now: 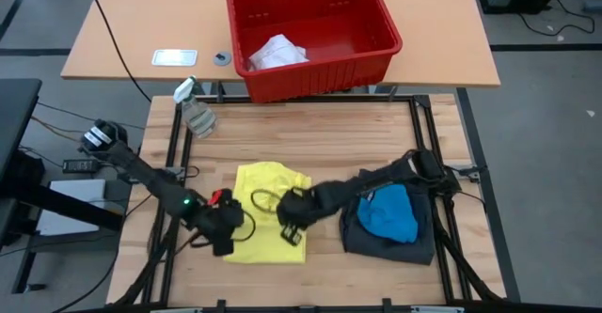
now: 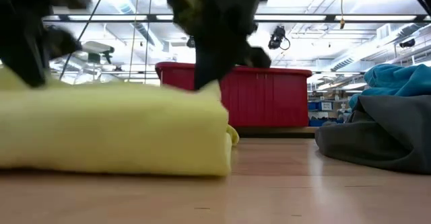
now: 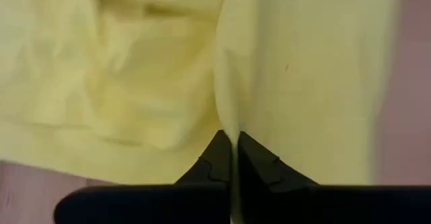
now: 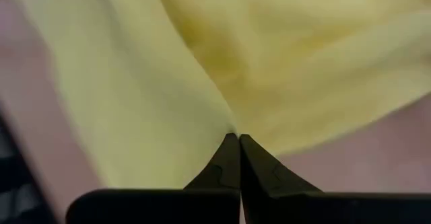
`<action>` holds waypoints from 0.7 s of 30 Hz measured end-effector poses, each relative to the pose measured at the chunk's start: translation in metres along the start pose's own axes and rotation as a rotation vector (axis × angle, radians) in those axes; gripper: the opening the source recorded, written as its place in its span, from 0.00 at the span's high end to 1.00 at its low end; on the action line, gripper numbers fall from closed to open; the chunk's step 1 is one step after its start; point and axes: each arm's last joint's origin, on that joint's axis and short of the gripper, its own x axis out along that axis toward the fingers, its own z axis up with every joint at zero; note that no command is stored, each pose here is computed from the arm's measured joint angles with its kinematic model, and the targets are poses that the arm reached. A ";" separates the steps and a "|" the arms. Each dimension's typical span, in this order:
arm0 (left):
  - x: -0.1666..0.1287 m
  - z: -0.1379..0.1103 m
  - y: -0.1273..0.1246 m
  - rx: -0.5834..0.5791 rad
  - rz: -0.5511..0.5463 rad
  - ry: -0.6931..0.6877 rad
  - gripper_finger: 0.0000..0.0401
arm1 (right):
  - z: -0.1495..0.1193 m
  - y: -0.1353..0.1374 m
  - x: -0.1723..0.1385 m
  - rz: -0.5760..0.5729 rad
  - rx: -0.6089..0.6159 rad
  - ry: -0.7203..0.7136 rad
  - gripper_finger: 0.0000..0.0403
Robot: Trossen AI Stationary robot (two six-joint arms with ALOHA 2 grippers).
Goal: Fold laundry
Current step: Fold the yellow shirt
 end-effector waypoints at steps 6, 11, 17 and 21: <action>0.039 -0.014 0.036 -0.188 0.084 0.019 0.91 | 0.009 -0.036 0.024 -0.039 0.126 0.047 0.92; 0.035 -0.009 0.041 -0.237 0.048 0.040 0.79 | 0.009 -0.036 0.024 -0.040 0.131 0.047 0.75; 0.004 0.013 0.027 -0.166 -0.071 -0.006 0.68 | 0.010 -0.009 -0.003 -0.033 0.058 -0.078 0.61; -0.018 0.021 0.018 -0.087 -0.126 -0.055 0.65 | 0.002 0.020 -0.023 -0.020 -0.119 -0.192 0.60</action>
